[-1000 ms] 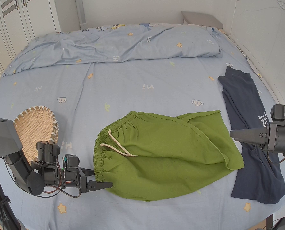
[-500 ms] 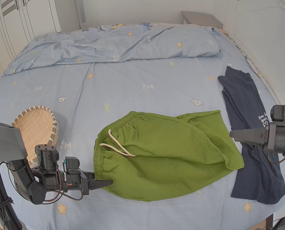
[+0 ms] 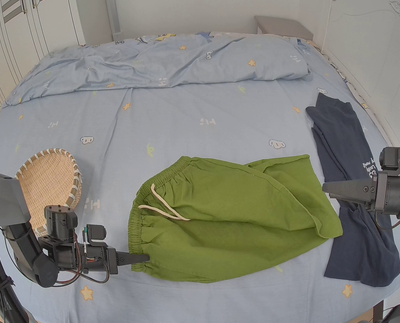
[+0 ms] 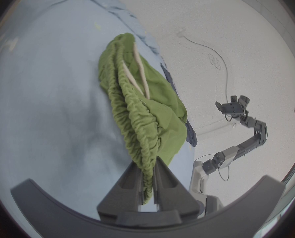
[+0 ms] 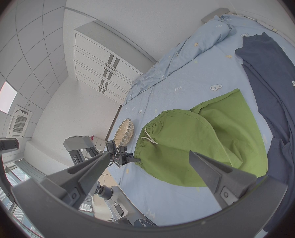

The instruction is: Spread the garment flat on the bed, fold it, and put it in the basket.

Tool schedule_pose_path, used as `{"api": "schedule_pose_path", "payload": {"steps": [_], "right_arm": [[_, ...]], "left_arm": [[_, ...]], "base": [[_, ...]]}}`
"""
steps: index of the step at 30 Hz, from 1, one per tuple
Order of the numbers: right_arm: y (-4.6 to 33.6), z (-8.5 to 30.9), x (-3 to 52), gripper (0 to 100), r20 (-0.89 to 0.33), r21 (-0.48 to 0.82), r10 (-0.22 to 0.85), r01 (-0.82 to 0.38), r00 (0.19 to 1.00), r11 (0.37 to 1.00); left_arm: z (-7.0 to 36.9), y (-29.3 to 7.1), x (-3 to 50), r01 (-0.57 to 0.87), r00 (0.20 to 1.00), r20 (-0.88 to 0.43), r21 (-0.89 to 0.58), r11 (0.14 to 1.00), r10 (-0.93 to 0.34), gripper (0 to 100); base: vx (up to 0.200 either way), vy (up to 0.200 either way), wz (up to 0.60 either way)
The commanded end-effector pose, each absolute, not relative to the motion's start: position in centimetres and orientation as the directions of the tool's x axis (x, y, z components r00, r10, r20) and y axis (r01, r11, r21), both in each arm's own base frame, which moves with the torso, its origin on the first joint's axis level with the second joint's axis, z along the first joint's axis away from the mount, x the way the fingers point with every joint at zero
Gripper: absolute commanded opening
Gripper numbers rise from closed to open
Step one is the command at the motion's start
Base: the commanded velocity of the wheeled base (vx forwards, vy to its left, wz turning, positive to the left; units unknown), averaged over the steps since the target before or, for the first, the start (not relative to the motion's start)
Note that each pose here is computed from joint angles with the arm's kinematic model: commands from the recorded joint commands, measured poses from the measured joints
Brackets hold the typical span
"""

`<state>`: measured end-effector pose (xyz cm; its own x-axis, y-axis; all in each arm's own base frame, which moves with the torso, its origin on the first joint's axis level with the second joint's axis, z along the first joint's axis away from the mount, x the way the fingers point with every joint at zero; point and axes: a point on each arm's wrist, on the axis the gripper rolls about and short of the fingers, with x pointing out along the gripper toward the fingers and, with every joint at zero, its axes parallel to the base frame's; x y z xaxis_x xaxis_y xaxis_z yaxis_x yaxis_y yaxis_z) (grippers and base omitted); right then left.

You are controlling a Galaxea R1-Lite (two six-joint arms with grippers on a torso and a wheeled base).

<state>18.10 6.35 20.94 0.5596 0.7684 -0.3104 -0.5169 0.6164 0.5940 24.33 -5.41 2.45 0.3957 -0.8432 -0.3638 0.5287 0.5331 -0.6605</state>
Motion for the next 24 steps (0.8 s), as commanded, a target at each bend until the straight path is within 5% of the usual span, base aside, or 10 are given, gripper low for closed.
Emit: {"api": "schedule_pose_path", "payload": {"steps": [1, 8, 24], "right_arm": [[6.4, 20.9, 18.2, 100, -0.316, 0.597, 0.768, -0.513, 0.557, 0.617], [6.4, 20.3, 18.6, 100, -0.345, 0.609, 0.762, -0.488, 0.547, 0.626], [4.9, 15.5, 18.5, 100, -0.577, 0.584, 0.685, -0.363, 0.445, 0.726]], "left_arm": [[4.5, -3.9, 23.8, 0.458, 0.439, -0.37, -0.693, 0.558, -0.819, 0], [7.4, -0.9, 22.5, 0.245, 0.447, -0.462, -0.761, 0.601, -0.766, 0], [7.0, 3.2, 21.1, 0.209, 0.494, -0.504, -0.722, 0.659, -0.709, 0]], "base": [[0.0, 0.0, 0.0], [0.0, 0.0, 0.0], [0.0, 0.0, 0.0]]}}
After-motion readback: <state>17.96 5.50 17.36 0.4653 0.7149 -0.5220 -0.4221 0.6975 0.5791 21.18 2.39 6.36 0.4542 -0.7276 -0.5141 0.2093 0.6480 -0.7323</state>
